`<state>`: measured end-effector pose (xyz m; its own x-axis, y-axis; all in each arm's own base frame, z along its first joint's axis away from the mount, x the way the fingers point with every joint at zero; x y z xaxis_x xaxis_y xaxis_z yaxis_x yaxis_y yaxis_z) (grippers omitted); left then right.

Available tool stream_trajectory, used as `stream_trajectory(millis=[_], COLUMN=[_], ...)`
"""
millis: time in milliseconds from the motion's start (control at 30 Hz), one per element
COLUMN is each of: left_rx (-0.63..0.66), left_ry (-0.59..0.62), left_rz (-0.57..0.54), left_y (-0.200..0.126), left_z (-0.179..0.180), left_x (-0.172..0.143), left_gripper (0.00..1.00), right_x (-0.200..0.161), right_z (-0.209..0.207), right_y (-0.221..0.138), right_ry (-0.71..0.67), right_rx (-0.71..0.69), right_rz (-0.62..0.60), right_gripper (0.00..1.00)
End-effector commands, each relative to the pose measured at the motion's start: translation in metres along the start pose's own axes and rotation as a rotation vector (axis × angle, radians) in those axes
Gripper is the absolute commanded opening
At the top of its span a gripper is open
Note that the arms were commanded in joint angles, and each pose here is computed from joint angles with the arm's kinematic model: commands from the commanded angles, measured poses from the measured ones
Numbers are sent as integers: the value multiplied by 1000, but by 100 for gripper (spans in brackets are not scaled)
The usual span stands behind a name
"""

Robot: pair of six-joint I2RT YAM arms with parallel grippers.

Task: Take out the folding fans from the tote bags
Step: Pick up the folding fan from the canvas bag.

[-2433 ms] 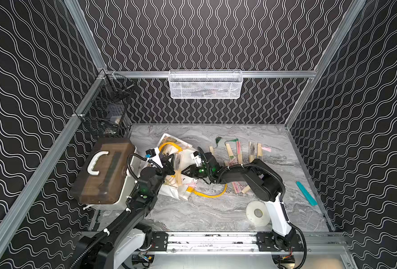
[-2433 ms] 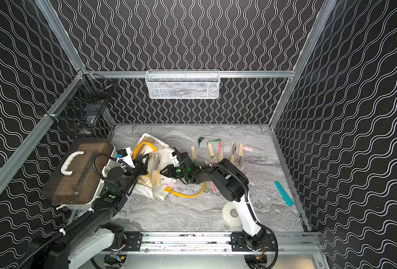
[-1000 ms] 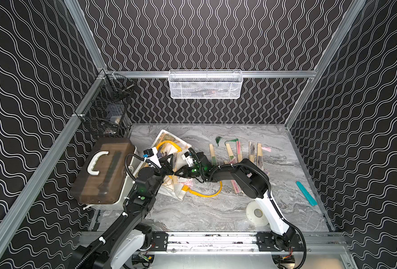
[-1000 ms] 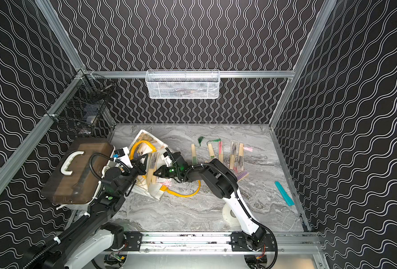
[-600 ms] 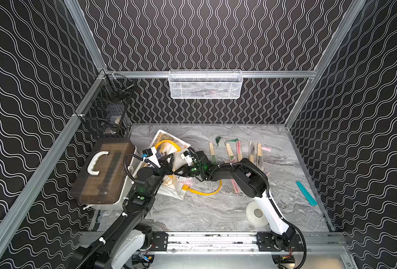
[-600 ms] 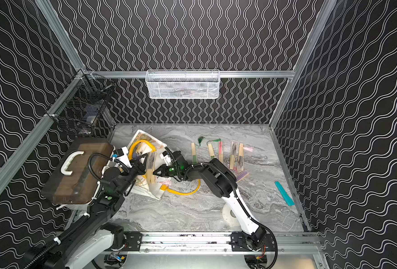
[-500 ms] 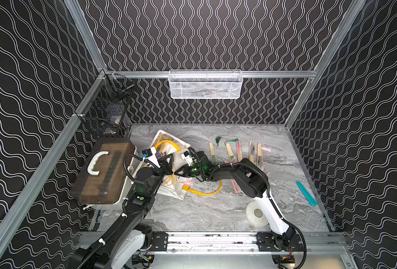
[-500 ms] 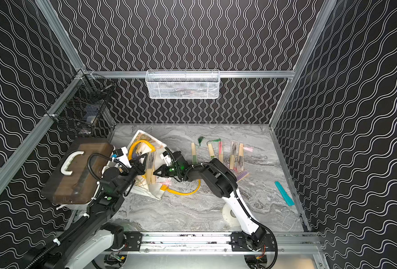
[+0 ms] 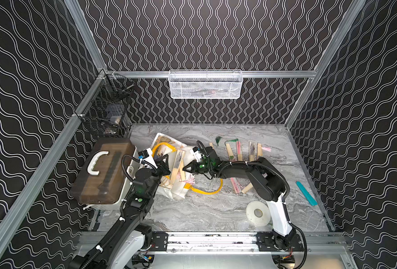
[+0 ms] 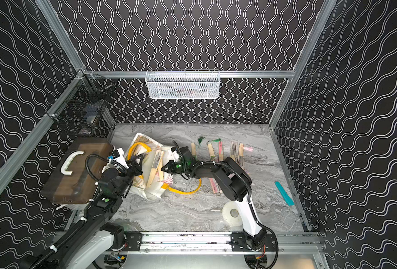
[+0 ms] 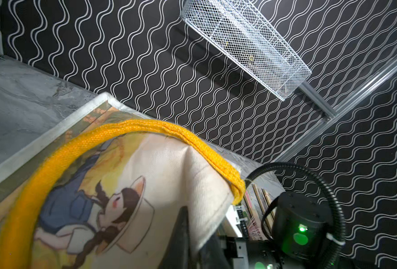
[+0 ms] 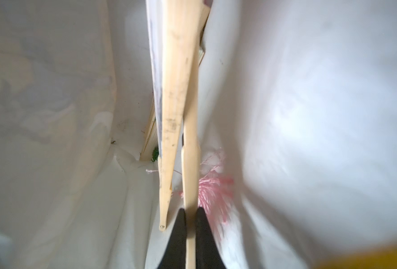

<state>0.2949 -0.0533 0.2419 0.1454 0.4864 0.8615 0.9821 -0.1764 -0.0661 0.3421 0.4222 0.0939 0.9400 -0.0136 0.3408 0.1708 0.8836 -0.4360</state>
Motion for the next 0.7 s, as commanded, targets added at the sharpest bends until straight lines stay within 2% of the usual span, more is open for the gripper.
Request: stream_trajectory(millis=[0,133,400,533,667], left_rx=[59,85,85,105,54], left_ry=[12,29,12,-1,-31], left_rz=[-47,-33,-20,-30,-25], left_y=[0,4,11,13,16], left_z=[6,7,5,7,2], left_x=[12,15,16,18,14], left_gripper=[0,0,0,0,0], right_x=[9,13,10,11,16], right_z=[-6,1,38,35,34], right_y=[-13,-24,-41,-53,-56], right_ry=[-1,-32,-94,-130,-205], right_rx=[-73,-109,-16,-114,-216], right_rz=[-37,-30,51,56,69], right_gripper=[1,0,0,0,0])
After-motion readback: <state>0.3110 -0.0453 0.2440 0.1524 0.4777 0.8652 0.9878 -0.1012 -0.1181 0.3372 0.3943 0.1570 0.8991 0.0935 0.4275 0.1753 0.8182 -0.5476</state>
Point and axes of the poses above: each gripper's point midway between its finger pads, its own y axis out along the fingers, its own z axis along the line the jaws close on, x = y × z, the point moved 3 cm from there along -y, back along the fingers, and after that the axes turned 4 degrees about y, right-handed, at the moved point
